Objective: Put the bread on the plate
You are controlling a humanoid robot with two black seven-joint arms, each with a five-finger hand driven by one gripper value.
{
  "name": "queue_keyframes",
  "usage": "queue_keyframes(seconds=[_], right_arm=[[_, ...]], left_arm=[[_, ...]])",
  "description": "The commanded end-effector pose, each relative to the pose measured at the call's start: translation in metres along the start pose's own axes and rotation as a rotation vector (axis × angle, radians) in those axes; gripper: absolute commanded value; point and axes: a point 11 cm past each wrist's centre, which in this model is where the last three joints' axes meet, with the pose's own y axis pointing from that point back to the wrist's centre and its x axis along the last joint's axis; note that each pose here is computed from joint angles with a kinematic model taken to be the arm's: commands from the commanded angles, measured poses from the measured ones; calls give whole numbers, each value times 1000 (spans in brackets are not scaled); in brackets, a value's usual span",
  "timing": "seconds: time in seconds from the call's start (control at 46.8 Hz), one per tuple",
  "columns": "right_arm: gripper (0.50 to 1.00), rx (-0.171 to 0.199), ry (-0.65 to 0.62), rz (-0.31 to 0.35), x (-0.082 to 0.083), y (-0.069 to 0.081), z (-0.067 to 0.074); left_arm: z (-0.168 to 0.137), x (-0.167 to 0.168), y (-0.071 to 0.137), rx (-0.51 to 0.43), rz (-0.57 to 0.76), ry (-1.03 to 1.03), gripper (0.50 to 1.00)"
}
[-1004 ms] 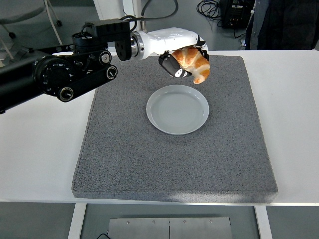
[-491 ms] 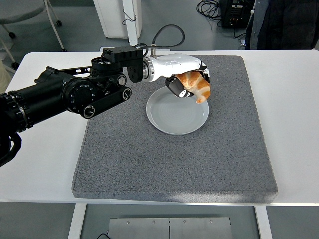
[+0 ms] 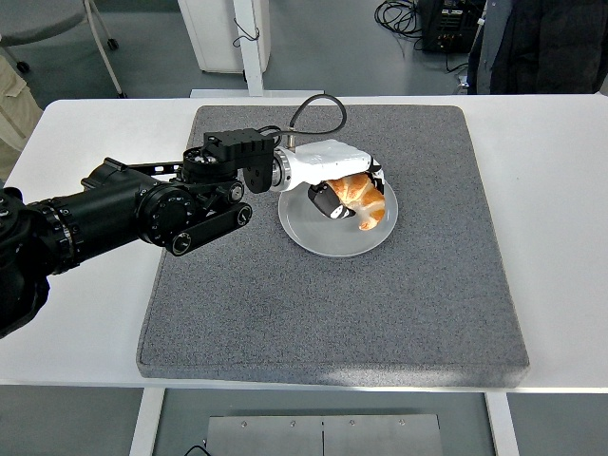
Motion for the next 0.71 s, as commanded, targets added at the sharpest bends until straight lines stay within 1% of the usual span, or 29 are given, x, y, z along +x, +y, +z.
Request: queue_keyframes(seconds=[0.0,0.363,0.684], right_arm=[[1000,0,0,0,0,0,0],[1000,0,0,0,0,0,0],[1000,0,0,0,0,0,0]], left_arm=[[-2,-2,-1,5,0,4,500],[-11,-16,0,23,-3,24,500],[-13,-23,0,28,-3,-15,500]])
